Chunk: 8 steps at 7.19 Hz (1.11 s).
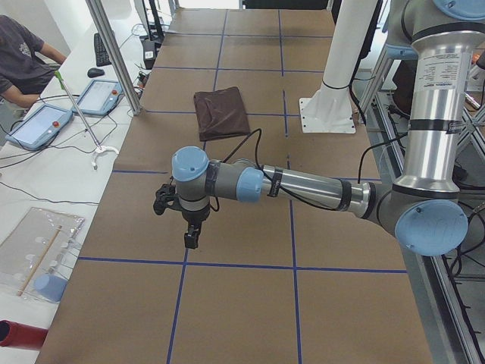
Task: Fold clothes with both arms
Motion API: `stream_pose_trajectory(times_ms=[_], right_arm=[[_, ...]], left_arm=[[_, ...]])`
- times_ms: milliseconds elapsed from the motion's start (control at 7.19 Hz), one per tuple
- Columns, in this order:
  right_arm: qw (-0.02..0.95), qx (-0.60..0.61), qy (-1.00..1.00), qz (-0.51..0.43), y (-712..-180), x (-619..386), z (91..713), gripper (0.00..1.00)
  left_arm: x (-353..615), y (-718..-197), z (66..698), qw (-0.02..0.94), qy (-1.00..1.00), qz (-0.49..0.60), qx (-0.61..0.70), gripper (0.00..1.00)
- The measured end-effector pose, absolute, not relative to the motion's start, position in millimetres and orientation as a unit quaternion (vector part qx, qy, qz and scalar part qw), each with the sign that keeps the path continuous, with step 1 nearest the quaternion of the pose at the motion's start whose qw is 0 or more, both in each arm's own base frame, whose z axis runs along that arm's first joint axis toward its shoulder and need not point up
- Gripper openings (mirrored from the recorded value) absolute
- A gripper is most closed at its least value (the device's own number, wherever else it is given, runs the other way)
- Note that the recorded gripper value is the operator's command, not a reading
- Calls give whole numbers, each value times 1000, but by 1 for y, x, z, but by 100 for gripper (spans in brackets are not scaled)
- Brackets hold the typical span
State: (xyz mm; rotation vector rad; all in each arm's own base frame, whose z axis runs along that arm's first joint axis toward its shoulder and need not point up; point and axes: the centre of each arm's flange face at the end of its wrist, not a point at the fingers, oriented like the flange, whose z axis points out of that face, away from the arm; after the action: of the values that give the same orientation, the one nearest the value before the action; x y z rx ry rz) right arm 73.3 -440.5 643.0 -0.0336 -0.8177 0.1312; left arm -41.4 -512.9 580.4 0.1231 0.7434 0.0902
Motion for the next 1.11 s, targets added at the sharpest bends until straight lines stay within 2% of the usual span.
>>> stream_pose_trajectory(times_ms=[1113], right_arm=[[915,-15,-398,65,-441,74,641,100]], left_arm=[[-42,-500,620,927,374,29,23,100]])
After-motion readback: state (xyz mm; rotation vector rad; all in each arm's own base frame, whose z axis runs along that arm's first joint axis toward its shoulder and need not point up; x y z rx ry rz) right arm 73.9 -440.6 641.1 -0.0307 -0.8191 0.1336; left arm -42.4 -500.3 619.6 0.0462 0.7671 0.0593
